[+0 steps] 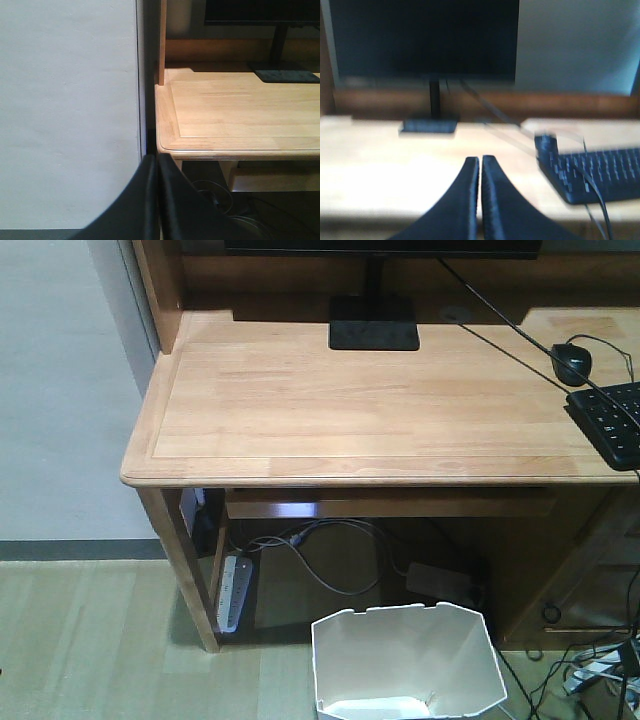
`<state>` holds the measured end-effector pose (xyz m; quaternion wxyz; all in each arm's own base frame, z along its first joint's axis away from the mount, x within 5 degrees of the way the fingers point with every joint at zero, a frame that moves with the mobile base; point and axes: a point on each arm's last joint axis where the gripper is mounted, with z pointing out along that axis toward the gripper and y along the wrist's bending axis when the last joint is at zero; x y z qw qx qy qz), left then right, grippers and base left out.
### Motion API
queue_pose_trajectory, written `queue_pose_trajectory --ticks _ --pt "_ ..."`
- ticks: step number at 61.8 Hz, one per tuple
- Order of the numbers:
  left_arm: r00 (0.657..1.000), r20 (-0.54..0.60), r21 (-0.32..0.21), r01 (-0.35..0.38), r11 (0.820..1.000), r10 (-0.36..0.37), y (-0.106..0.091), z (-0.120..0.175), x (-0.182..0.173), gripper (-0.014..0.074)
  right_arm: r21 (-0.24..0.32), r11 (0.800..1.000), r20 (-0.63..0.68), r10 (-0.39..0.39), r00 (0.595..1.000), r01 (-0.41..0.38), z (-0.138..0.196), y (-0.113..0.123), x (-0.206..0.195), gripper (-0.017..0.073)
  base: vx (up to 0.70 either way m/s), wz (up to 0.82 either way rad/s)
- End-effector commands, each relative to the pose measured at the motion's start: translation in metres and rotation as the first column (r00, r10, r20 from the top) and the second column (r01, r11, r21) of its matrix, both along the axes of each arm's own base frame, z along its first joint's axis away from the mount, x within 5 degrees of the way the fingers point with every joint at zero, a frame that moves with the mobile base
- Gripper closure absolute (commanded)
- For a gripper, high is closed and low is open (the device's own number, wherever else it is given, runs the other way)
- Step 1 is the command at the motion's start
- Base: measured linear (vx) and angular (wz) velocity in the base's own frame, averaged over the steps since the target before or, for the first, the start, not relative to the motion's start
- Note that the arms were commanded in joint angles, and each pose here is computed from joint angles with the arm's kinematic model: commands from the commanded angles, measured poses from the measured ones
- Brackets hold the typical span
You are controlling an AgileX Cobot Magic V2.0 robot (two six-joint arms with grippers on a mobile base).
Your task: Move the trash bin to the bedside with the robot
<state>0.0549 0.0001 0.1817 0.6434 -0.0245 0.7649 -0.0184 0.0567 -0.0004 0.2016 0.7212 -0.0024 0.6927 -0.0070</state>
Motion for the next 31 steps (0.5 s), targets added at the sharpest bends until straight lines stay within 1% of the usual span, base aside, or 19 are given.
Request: queue_pose_trajectory --ticks 1,9,16,22,26,31 --pt "0.999 0.044 -0.012 0.001 1.000 0.000 0.000 -0.004 0.001 0.0599 0.011 1.000 0.128 0.004 0.992 -0.006 0.016 0.000 -0.003 0.0570 0.00 0.00" --pt "0.999 0.044 -0.012 0.001 1.000 0.000 0.000 -0.004 0.001 0.0599 -0.001 1.000 0.136 0.001 0.991 -0.001 0.035 0.000 -0.005 0.0570 0.00 0.00" --pt "0.999 0.044 -0.012 0.001 1.000 0.000 0.000 -0.004 0.001 0.0599 -0.001 1.000 0.112 0.001 0.994 -0.001 0.056 0.000 0.002 0.0570 0.00 0.00" --pt "0.999 0.044 -0.012 0.001 1.000 0.000 0.000 -0.004 0.001 0.0599 0.002 1.000 0.040 -0.003 0.999 0.002 0.073 0.000 0.012 0.0570 0.00 0.00" --pt "0.999 0.044 -0.012 0.001 1.000 0.000 0.000 -0.004 0.001 0.0599 0.004 1.000 -0.037 -0.006 0.999 0.006 0.080 -0.001 0.022 0.0570 0.00 0.00" --pt "0.999 0.044 -0.012 0.001 1.000 0.000 0.000 -0.004 0.001 0.0599 0.021 1.000 -0.120 -0.007 0.993 0.010 0.088 -0.001 0.032 0.0570 0.00 0.00"
